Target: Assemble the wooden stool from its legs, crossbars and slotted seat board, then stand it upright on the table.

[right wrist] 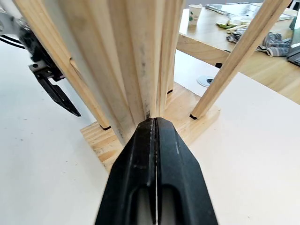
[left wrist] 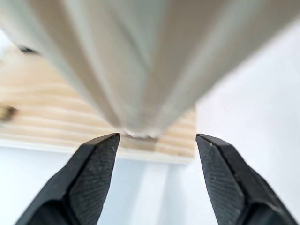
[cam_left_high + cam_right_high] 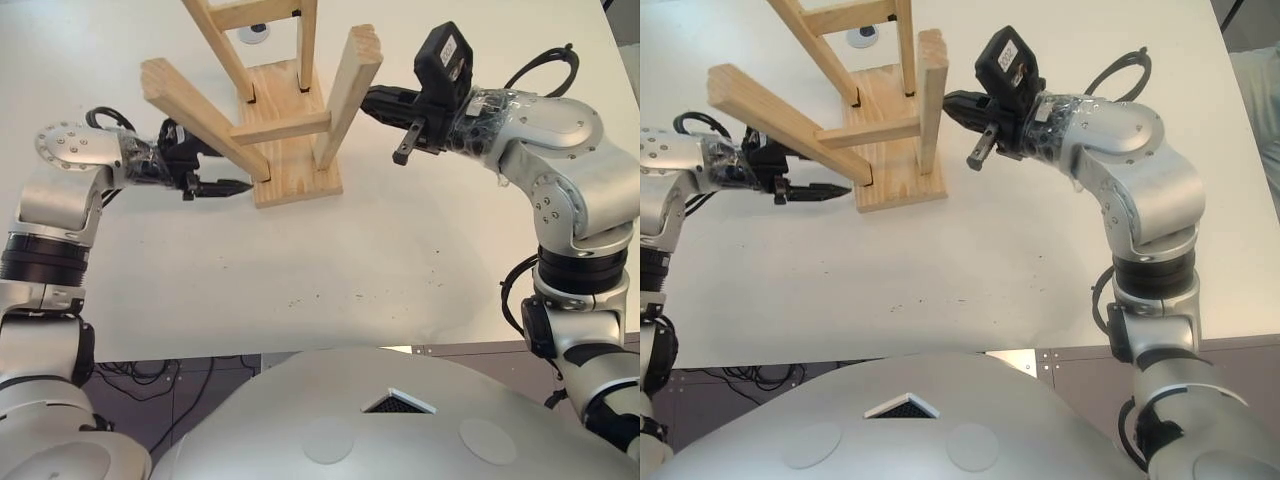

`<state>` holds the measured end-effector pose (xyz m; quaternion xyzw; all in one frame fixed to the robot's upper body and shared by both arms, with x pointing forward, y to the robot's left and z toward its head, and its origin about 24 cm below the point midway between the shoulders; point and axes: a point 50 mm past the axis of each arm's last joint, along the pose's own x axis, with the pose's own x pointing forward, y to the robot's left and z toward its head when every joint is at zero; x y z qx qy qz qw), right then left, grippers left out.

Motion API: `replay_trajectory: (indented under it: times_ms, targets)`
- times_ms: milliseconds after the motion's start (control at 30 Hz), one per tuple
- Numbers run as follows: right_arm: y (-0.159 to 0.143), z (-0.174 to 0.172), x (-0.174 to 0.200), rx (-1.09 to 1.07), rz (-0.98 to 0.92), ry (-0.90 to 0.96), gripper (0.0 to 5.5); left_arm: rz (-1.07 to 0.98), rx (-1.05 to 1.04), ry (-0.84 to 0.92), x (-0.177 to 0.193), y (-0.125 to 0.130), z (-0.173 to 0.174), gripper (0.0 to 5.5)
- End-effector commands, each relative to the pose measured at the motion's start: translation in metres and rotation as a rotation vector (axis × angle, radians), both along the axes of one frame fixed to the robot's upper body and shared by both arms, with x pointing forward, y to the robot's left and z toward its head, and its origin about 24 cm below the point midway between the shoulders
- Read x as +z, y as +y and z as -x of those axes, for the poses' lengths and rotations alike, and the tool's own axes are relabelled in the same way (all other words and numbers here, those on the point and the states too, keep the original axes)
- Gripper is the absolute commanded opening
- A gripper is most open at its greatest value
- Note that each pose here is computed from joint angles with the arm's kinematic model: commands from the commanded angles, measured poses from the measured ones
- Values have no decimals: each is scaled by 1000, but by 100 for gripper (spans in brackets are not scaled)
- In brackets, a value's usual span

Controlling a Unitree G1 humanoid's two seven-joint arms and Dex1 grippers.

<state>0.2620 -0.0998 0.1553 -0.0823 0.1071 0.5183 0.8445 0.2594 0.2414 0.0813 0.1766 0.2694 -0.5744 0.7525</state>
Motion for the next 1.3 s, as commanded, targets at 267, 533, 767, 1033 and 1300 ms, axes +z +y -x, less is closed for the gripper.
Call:
replay_trajectory:
  times_ms: [267, 533, 767, 1033, 1300]
  targets:
    - [22, 4, 3, 135, -13, -23, 0, -45, 432, -187, 31, 45, -1, 277]
    - [5, -7, -23, -61, 147, -3, 0, -107, 735, -126, -8, 48, 30, 154]
    - [13, -25, -29, -338, 108, -65, 0, -226, 1179, -369, -7, 103, -13, 55]
    - [39, -15, -32, -392, 96, -53, 0, 208, 674, -180, 20, -46, -10, 3]
    - [70, -1, -31, -283, 109, -64, 0, 218, 551, -151, 27, -111, -1, 3]
